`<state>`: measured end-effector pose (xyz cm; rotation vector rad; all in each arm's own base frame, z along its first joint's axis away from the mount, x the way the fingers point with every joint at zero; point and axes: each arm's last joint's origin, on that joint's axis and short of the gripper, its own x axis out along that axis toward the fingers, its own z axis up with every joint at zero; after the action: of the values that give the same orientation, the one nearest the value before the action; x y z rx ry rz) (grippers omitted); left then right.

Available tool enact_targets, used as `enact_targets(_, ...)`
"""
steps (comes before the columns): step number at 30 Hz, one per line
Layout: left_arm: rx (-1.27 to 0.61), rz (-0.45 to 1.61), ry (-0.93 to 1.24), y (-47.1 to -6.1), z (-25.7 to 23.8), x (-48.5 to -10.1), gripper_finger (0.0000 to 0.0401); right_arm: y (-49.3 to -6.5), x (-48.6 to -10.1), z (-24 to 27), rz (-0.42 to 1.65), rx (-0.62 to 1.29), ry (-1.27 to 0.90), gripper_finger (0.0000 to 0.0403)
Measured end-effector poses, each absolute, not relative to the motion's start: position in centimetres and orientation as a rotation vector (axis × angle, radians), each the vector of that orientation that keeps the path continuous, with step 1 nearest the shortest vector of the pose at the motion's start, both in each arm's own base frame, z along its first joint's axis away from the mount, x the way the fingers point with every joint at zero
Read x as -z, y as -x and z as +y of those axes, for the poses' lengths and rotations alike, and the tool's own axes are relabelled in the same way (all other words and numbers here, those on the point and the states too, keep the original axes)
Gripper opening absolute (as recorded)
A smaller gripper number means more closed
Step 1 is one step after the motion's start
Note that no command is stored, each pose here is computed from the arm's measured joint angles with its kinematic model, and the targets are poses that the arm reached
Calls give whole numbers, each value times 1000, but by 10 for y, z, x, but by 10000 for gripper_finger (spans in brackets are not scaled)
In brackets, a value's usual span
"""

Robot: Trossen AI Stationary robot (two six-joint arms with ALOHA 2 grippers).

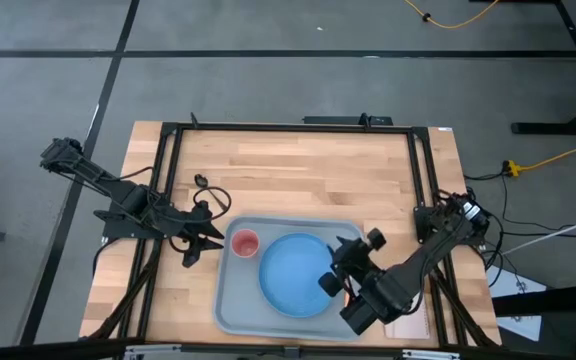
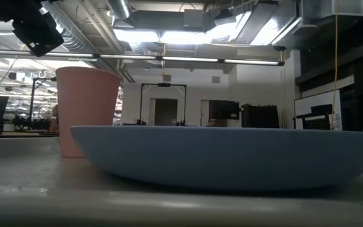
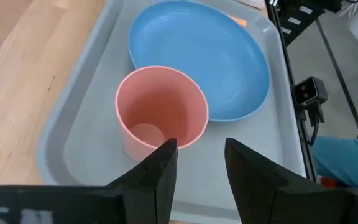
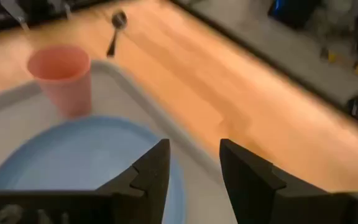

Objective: Pick and place plate/cup/fork/spoon on tray
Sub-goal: Put the black spoon on the gray tray on the left of the blue plate

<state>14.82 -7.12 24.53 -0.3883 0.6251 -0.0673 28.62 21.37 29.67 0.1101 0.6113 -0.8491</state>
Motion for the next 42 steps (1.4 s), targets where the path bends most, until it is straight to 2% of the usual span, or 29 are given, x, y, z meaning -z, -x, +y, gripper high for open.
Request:
enact_targets(4,62,619,384,-148,-71,-245,128,-293,-300,201,514,876,33,145)
enact_targets(10,8,592,290,-149,-69,-245,128,-312,-293,162,508,953,377,145)
enact_targets(15,24,592,235,-149,-68,-245,128,-316,-296,101,584,1097,429,145)
enact_targets(20,46,589,134,-148,-68,-245,128,-290,-291,36,719,1254,351,145)
enact_targets(25,27,573,41,-149,-67,-245,128,-235,-261,3,819,1409,87,145)
enact_targets(28,9,566,32,-149,-66,-245,128,-207,-239,2,764,1472,-85,145)
enact_targets(32,-8,561,27,-149,-66,-245,128,-189,-210,14,660,1411,-273,145)
enact_targets(36,-8,555,30,-149,-66,-246,128,-178,-187,21,543,1328,-299,145)
enact_targets(42,-10,548,40,-150,-66,-247,128,-154,-162,12,388,1329,-296,145)
